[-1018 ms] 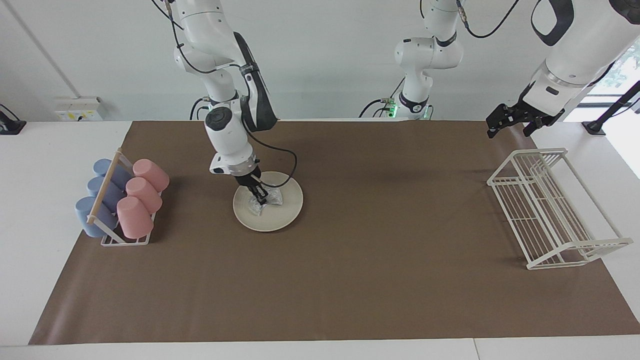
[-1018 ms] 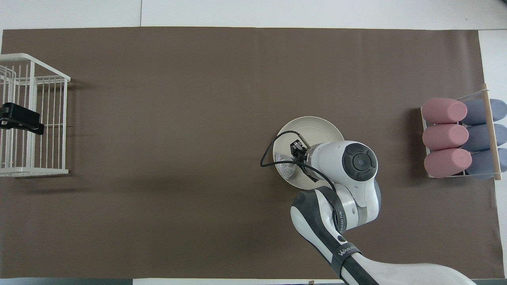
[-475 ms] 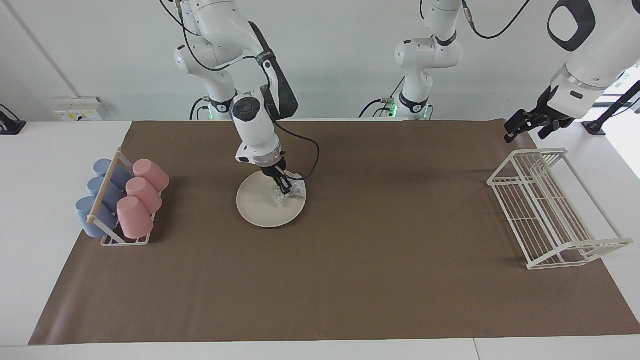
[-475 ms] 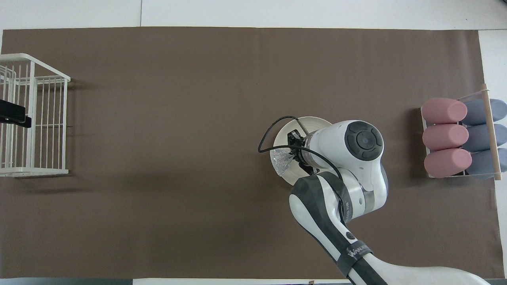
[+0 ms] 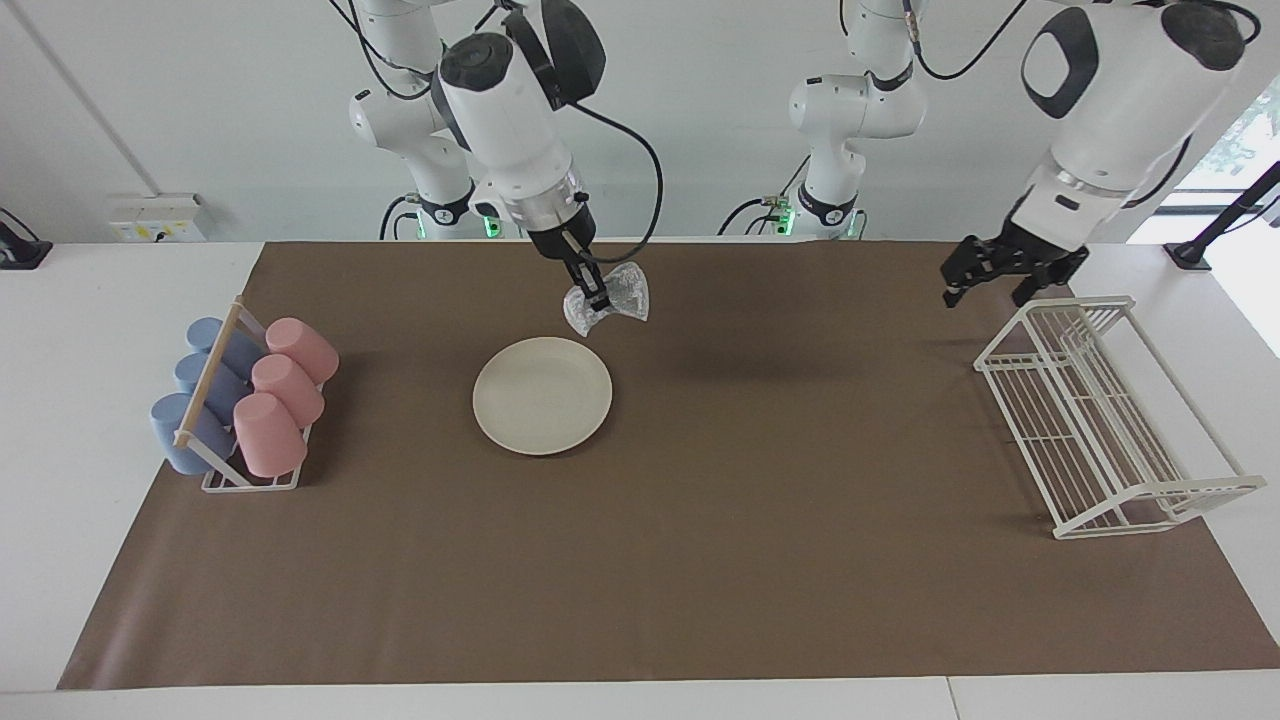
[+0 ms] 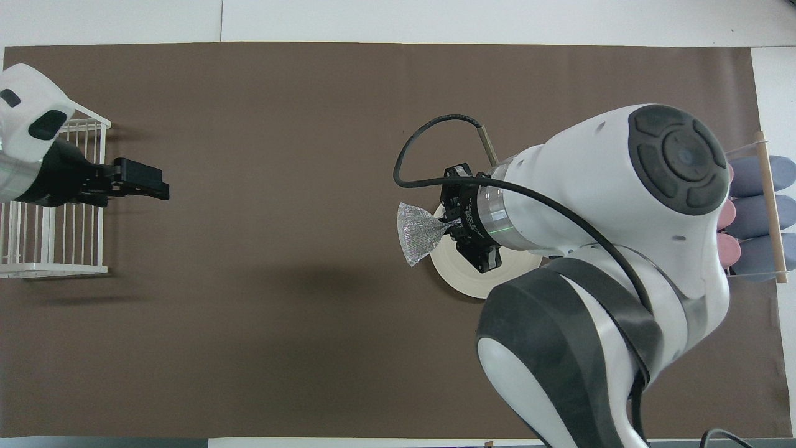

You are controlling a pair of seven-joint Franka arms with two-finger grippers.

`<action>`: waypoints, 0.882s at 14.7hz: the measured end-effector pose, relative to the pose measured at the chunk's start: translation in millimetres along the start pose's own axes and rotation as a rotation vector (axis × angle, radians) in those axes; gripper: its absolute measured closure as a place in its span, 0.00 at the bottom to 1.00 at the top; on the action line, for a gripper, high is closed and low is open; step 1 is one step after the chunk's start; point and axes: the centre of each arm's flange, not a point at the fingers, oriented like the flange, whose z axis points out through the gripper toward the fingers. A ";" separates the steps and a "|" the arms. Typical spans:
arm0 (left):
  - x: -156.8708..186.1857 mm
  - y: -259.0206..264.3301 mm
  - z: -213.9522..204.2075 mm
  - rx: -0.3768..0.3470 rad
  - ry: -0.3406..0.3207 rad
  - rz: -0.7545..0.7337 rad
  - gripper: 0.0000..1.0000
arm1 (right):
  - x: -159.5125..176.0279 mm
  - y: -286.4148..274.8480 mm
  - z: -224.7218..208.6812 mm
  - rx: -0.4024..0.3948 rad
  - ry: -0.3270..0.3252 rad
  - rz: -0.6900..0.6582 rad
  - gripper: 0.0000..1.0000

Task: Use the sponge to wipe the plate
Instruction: 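Lift the scrubber off the plate with the right gripper while the left gripper reaches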

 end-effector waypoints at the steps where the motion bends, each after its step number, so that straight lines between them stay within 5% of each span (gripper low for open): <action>1: -6.0 10.6 4.7 -0.063 -0.021 -0.009 0.00 | -18.3 3.9 -0.7 -0.006 -0.004 0.041 0.90; 8: -44.6 51.3 36.0 -0.552 -0.099 -0.117 0.00 | -135.8 27.0 39.4 0.021 -0.045 0.241 0.90; 13: -73.2 54.1 73.8 -0.694 -0.113 -0.005 0.00 | -138.2 21.6 47.5 0.031 -0.026 0.248 0.90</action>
